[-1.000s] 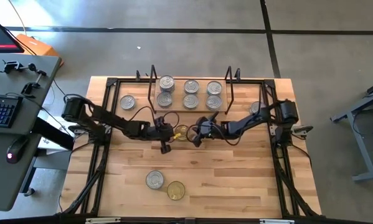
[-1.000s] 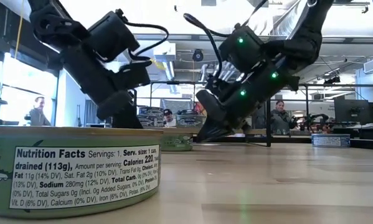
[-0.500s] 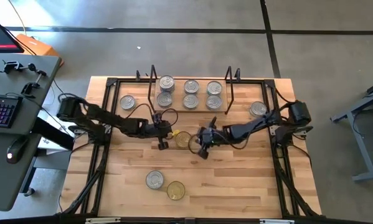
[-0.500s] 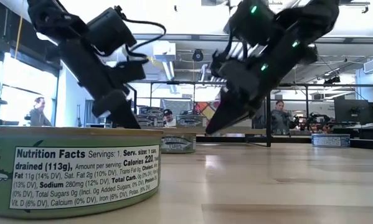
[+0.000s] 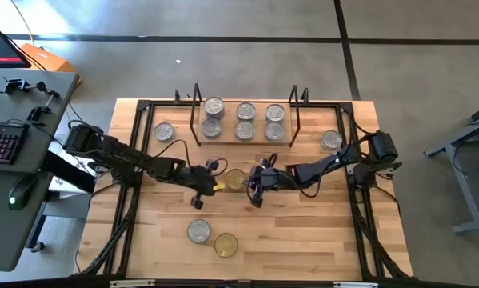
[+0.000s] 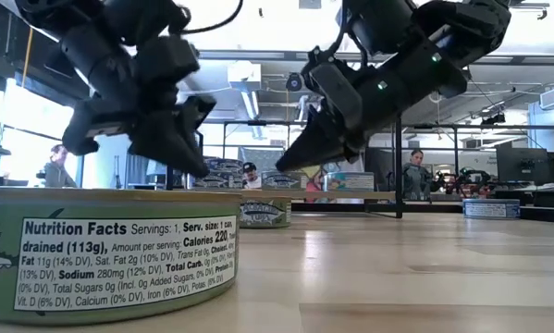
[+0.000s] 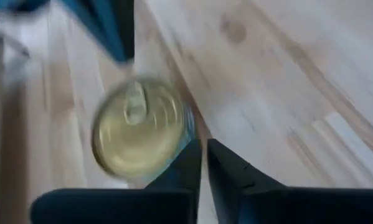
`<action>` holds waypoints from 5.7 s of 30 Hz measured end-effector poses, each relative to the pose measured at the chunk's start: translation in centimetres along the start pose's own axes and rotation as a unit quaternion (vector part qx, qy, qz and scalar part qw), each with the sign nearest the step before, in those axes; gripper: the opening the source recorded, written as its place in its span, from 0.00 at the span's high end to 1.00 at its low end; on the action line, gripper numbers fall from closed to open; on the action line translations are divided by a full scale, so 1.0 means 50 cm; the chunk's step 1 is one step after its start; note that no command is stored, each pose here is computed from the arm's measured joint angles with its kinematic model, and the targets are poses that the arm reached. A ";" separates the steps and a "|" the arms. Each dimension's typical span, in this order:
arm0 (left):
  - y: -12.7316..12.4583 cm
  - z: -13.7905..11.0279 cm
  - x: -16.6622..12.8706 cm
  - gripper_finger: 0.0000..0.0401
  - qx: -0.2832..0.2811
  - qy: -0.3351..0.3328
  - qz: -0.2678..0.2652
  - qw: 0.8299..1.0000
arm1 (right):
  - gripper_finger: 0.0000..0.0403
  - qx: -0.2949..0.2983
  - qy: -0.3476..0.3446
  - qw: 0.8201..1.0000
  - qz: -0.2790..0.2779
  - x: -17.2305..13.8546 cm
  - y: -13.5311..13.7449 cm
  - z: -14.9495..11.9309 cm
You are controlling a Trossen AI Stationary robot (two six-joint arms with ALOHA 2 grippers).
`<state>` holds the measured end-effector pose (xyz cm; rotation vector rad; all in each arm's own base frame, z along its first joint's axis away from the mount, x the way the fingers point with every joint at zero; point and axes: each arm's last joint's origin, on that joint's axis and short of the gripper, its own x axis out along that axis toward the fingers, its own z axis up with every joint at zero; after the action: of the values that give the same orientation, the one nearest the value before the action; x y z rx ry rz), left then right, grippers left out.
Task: Stack canned seafood by type on shelf
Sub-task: Stack the green tuna can on top of the other green tuna can on the shelf
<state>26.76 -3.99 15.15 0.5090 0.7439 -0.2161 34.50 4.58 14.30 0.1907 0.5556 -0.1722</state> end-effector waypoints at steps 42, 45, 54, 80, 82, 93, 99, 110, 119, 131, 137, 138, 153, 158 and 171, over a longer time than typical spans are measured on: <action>0.076 -0.023 0.046 1.00 0.035 -0.077 0.005 0.996 | 0.47 -0.441 0.095 0.892 0.038 -0.002 0.040 0.038; 0.088 -0.029 0.045 1.00 0.009 -0.089 -0.009 0.996 | 0.40 -0.486 0.092 0.869 -0.020 0.017 0.037 0.030; 0.104 -0.033 0.043 1.00 -0.015 -0.111 -0.018 0.994 | 0.38 -0.500 0.085 0.860 -0.055 0.061 0.034 0.002; 0.104 0.005 -0.028 0.86 0.060 -0.129 0.017 0.990 | 0.70 -0.411 0.111 0.898 -0.114 0.046 0.023 0.002; 0.095 0.007 -0.033 0.78 0.078 -0.111 0.023 0.991 | 0.70 -0.399 0.112 0.903 -0.118 0.034 0.018 0.014; 0.084 0.029 -0.005 0.38 0.103 -0.103 0.128 0.981 | 0.71 -0.331 0.080 0.937 -0.075 0.003 -0.013 0.069; 0.083 0.019 0.016 0.35 0.100 -0.084 0.136 0.982 | 0.71 -0.329 0.080 0.938 -0.076 0.004 -0.016 0.070; 0.082 0.006 0.028 0.54 0.077 -0.031 0.179 0.980 | 0.69 -0.326 0.070 0.940 -0.065 0.005 -0.015 0.074; 0.082 0.001 0.029 0.70 0.000 -0.035 0.173 0.984 | 0.44 -0.316 0.045 0.944 -0.082 -0.031 -0.013 0.105; 0.107 0.049 0.009 0.70 0.042 -0.197 0.183 0.962 | 0.39 -0.270 -0.007 0.955 -0.121 -0.153 0.051 0.142; 0.123 0.060 -0.003 0.70 0.081 -0.256 0.189 0.945 | 0.39 -0.339 -0.023 0.929 -0.149 -0.183 0.091 0.136; 0.124 0.062 -0.005 0.70 0.090 -0.267 0.185 0.941 | 0.39 -0.341 -0.024 0.926 -0.160 -0.185 0.094 0.135; 0.128 0.080 -0.020 0.57 0.157 -0.329 0.191 0.911 | 0.56 -0.351 -0.065 0.919 -0.166 -0.188 0.110 0.146; 0.143 0.071 -0.022 0.48 0.117 -0.269 0.264 0.919 | 0.69 -0.358 -0.061 0.910 -0.198 -0.190 0.105 0.148; 0.200 0.043 -0.130 0.42 0.030 -0.127 0.384 0.914 | 0.69 -0.335 0.004 0.908 -0.253 -0.149 -0.104 0.241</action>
<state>26.97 3.53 24.63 0.7779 0.2431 0.4274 33.27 -2.36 27.66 -0.6323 0.6357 -0.4730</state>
